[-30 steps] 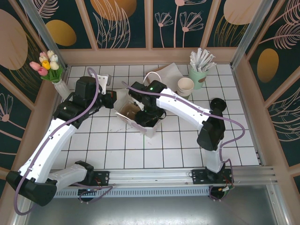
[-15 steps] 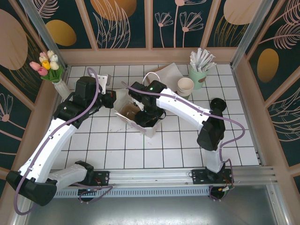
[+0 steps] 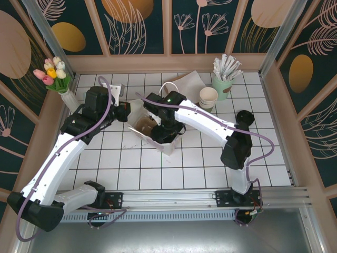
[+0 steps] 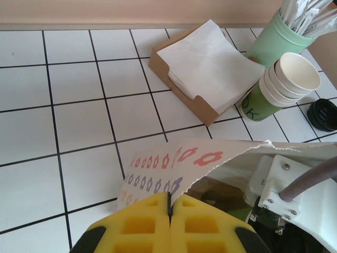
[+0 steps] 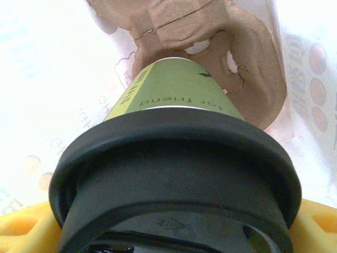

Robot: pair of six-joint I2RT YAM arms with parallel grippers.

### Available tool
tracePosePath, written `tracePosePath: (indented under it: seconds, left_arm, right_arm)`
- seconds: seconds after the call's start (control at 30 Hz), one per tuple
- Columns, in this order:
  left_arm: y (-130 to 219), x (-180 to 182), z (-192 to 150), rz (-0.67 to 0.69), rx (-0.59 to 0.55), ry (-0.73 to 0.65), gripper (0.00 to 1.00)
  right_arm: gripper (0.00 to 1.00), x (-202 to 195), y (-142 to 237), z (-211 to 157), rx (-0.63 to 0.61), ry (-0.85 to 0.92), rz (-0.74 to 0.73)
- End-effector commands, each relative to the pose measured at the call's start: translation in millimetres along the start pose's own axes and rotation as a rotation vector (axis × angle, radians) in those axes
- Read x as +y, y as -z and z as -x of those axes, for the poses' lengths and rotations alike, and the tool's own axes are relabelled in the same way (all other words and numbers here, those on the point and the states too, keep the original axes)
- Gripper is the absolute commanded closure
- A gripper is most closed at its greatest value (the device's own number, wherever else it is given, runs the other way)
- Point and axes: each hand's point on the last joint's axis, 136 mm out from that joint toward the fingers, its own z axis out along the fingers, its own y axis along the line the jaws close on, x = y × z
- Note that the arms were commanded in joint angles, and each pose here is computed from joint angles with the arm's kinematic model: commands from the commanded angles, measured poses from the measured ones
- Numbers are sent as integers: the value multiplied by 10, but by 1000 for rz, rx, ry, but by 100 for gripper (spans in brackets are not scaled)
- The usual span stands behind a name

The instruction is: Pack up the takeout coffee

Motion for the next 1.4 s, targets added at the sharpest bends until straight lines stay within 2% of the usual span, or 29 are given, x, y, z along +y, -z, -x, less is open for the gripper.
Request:
tracePosePath:
  seconds: [0.0, 0.67, 0.83, 1.37]
  left_arm:
    - [28, 16, 56, 11, -34, 7, 100]
    - [49, 60, 75, 38, -42, 1, 100]
    - [49, 57, 67, 36, -39, 1, 100]
    - [65, 52, 78, 35, -42, 1, 100]
  right_arm:
    - [44, -25, 6, -1, 13, 12, -29]
    - [44, -141, 14, -10, 7, -16, -68]
    - [44, -248, 33, 22, -11, -30, -121]
    - [44, -260, 26, -36, 1, -27, -121]
